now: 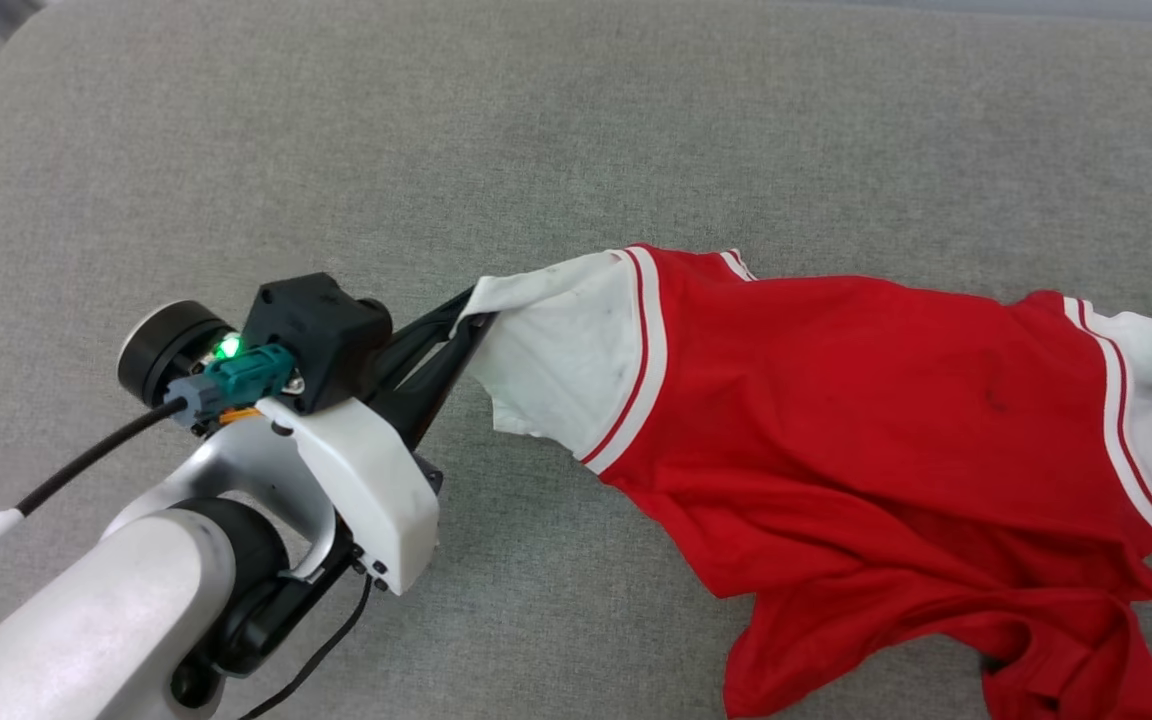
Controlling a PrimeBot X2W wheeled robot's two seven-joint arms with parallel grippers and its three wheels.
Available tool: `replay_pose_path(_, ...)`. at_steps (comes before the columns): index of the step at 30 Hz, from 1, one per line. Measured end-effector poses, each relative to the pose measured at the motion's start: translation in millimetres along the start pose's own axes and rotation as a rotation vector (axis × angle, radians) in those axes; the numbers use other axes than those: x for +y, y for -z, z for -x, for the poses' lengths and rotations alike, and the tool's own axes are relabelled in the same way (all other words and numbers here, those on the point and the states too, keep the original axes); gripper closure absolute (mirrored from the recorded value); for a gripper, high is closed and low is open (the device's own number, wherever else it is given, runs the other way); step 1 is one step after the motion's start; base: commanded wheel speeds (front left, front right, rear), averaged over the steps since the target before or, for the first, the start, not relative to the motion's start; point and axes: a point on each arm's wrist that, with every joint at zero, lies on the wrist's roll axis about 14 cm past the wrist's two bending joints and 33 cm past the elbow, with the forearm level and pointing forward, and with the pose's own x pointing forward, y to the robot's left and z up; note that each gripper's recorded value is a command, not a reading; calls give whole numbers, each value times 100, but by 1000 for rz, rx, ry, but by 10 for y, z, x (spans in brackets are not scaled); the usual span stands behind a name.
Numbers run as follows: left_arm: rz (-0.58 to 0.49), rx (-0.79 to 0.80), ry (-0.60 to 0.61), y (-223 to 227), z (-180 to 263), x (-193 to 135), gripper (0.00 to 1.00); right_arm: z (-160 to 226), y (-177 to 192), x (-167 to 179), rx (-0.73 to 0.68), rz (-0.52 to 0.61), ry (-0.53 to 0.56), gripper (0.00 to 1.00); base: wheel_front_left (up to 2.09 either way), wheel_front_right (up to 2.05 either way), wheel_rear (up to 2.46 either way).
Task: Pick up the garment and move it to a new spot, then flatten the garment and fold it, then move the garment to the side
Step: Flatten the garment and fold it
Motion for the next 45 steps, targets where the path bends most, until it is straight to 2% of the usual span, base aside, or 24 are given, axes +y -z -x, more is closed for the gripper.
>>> replay_pose_path(5, 4, -24, -35, -53, 67, 74, 100, 176, -117, -83, -100, -16, 17, 100, 0, 0, 0)
replay_pose_path(10, -6, -81, -80, -217, 193, 164, 100, 612, -445, -264, -291, -28, 57, 100, 0, 0, 0)
replay_pose_path(16, -43, -206, -148, -625, 411, 298, 100, 1388, -814, -508, -548, -6, 139, 100, 0, 0, 0)
replay_pose_path(18, -70, -296, -181, -903, 534, 353, 100, 1824, -973, -598, -684, 3, 180, 100, 0, 0, 0)
replay_pose_path(19, -70, -296, -181, -903, 534, 353, 100, 1824, -973, -598, -684, 3, 180, 100, 0, 0, 0)
replay_pose_path(20, -90, -360, -197, -1096, 617, 368, 100, 2099, -1037, -633, -766, 14, 206, 100, 0, 0, 0)
replay_pose_path(25, -126, -509, -230, -1527, 816, 379, 100, 2759, -1166, -656, -970, 31, 259, 100, 0, 0, 0)
replay_pose_path(30, -151, -643, -248, -1898, 1016, 350, 100, 3348, -1227, -595, -1172, 5, 273, 100, 0, 0, 0)
replay_pose_path(34, -168, -744, -264, -2154, 1158, 345, 100, 3754, -1237, -575, -1281, 18, 313, 100, 0, 0, 0)
replay_pose_path(39, -173, -865, -286, -2445, 1272, 395, 100, 3985, -1274, -577, -1351, -6, 324, 100, 0, 0, 0)
replay_pose_path(45, -161, -885, -271, -2604, 1065, 560, 100, 3860, -1441, -637, -1331, -19, 328, 100, 0, 0, 0)
